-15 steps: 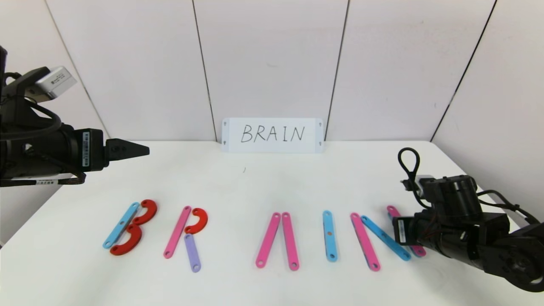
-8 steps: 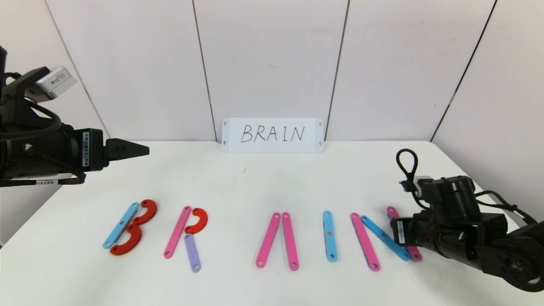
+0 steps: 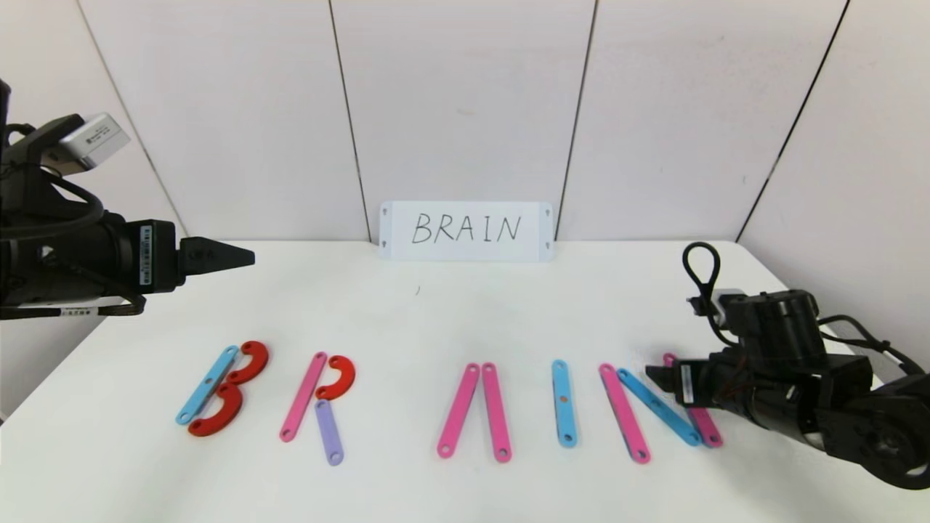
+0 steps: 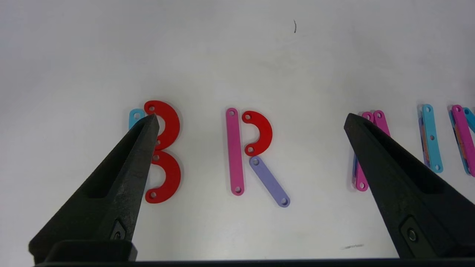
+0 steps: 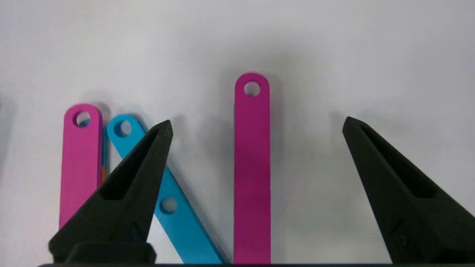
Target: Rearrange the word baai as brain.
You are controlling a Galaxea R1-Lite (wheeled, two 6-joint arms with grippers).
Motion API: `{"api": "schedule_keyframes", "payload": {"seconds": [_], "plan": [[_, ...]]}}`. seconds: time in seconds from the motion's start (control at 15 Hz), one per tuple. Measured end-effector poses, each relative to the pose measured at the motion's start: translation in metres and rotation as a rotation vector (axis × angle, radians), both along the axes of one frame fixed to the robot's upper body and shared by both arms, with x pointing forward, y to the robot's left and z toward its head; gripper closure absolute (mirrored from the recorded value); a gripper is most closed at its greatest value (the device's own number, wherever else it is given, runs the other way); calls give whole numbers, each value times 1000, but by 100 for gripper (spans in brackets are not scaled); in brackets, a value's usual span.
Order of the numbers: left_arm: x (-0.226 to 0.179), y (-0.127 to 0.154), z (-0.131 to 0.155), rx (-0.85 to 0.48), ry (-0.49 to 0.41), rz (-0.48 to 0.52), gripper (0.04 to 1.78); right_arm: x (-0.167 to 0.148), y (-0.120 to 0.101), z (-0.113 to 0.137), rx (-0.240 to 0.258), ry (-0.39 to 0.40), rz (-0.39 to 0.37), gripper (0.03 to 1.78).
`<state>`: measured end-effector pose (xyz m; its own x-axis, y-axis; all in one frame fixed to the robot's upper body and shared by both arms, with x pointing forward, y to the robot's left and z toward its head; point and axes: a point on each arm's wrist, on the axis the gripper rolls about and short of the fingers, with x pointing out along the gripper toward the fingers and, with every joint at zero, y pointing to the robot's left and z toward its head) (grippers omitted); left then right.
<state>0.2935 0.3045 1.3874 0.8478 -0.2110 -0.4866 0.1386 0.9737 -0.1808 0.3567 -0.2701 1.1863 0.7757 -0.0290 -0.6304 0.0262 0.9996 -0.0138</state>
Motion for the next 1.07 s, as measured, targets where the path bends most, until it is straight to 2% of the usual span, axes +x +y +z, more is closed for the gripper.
{"api": "schedule_keyframes", "payload": {"seconds": [0.13,0.27,0.47,0.67,0.87,1.07], "plan": [[0,0,0,0,2,0,8,5,-6,14,-20,-59,-29,8],[0,0,0,0,1,0,8,6,-10,27,-49,-109,-45,7],[0,0,0,-1,0,0,8,6,-11,59,-46,-227,-60,7],[-3,0,4,-9,-18,-1,8,-4,-15,104,-121,-385,-103,7],[-22,3,19,-23,-90,1,8,-34,-24,148,-191,-514,-124,7],[-73,10,42,-37,-225,3,8,-94,-41,190,-234,-627,-151,7]]}}
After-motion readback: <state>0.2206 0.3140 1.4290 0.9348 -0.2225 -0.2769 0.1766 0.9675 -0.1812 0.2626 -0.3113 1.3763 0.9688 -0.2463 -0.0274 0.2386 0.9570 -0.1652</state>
